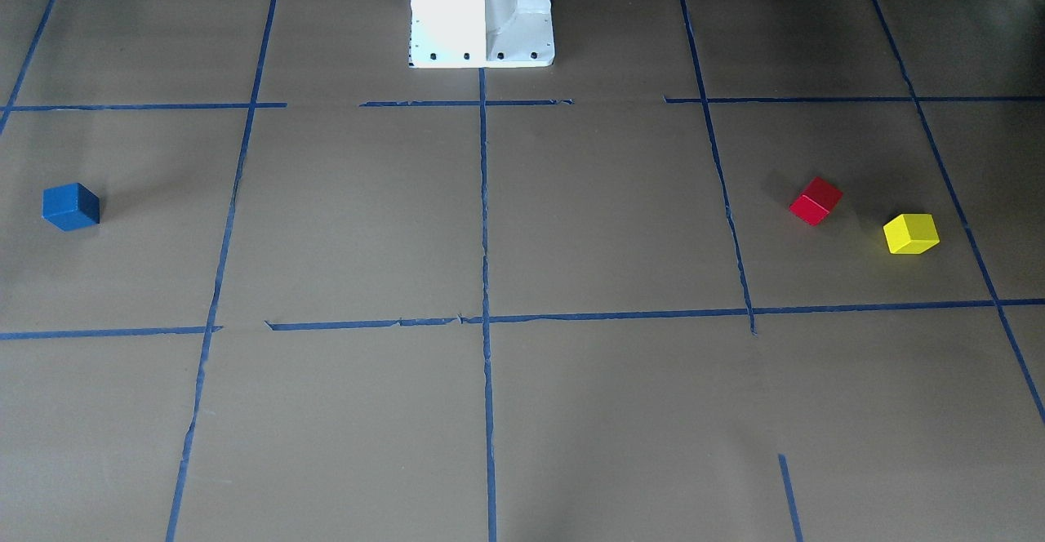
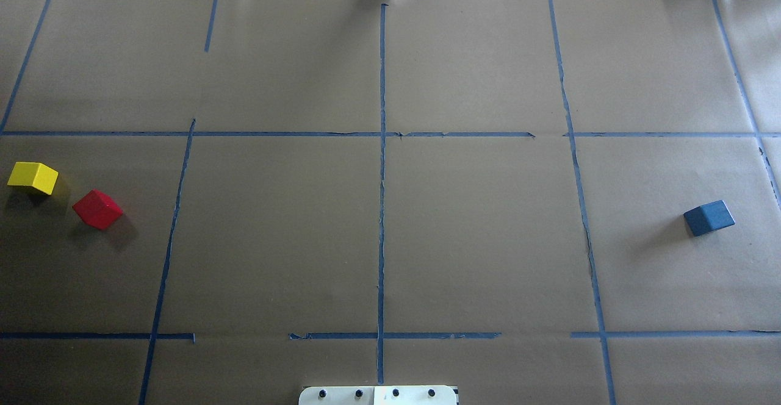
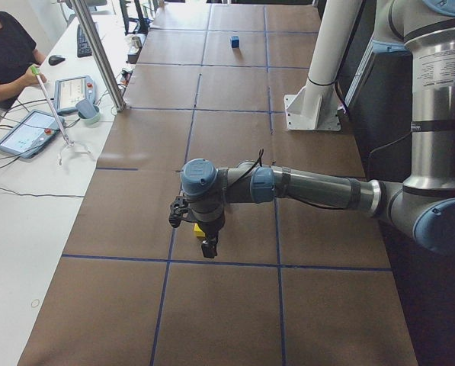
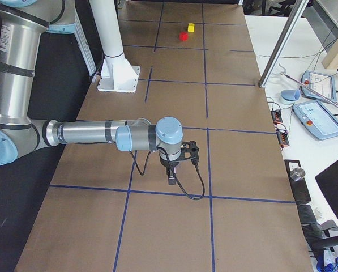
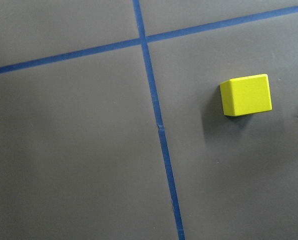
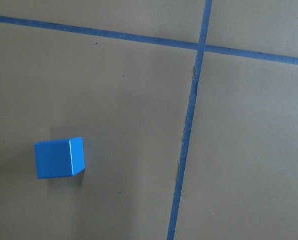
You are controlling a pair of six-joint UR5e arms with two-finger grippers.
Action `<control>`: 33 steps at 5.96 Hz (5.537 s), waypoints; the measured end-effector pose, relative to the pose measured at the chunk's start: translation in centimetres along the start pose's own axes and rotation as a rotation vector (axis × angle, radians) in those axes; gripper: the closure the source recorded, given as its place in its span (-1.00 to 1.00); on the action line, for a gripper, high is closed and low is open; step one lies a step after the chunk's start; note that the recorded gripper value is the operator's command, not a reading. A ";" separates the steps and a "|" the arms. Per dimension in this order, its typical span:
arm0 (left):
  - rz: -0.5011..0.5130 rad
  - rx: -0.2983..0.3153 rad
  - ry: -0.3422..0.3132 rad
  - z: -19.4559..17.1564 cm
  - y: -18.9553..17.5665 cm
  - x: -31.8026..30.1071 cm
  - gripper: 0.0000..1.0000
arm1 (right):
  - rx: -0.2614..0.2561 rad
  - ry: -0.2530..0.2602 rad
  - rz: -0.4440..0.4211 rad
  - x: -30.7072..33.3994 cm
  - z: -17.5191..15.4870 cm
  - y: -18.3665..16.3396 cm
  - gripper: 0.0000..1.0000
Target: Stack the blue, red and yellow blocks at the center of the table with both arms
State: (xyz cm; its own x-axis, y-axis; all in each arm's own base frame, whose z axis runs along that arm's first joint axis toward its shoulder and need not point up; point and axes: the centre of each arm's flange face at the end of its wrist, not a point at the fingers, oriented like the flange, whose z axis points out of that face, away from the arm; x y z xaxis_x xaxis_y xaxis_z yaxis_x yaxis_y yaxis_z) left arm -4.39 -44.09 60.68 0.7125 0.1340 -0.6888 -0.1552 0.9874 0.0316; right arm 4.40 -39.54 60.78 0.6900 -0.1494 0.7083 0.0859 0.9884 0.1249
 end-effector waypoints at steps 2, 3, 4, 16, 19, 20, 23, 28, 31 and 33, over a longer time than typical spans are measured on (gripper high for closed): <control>0.049 -0.033 -0.018 1.1 -0.7 2.1 -1.00 | 0.000 0.001 0.001 0.1 0.0 0.0 -1.00; 0.060 -0.045 -0.024 1.6 -0.8 2.6 -1.00 | -0.003 0.004 0.003 0.2 0.1 0.0 -1.00; 0.063 -0.049 -0.023 1.8 -0.8 2.8 -1.00 | -0.003 -0.003 -0.001 0.3 0.3 0.1 -1.00; 0.077 -0.031 0.053 1.5 -0.8 3.9 -1.00 | -0.088 0.012 -0.226 -14.7 14.0 -4.4 -1.00; 0.081 -0.026 0.053 1.3 -0.8 4.0 -1.00 | -0.146 0.028 -0.216 -14.3 17.7 -5.2 -0.66; 0.085 -0.022 0.052 1.1 -0.8 4.2 -1.00 | -0.159 0.030 -0.219 -14.3 18.4 -5.0 0.08; 0.087 -0.018 0.052 0.9 -0.8 4.3 -1.00 | -0.137 0.019 -0.261 -16.7 18.3 -6.5 1.00; 0.092 -0.010 0.051 0.5 -0.8 4.7 -1.00 | 0.025 -0.164 0.139 -54.3 14.5 -11.4 0.99; 0.095 -0.005 0.051 0.3 -0.8 4.9 -1.00 | 0.039 -0.100 0.327 -71.6 17.1 -15.2 0.91; 0.099 0.000 0.051 0.0 -0.8 5.2 -1.00 | 0.032 -0.070 0.329 -73.8 18.8 -15.2 0.61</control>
State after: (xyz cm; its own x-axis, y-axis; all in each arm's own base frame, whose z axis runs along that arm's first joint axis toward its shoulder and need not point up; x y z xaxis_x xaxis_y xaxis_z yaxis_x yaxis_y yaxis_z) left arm -0.57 -44.21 57.08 0.6581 0.2267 -0.7180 -0.2232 0.9695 0.1015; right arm -61.30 -44.05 19.69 0.6255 0.1751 0.7603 -0.1567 0.9828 -0.0974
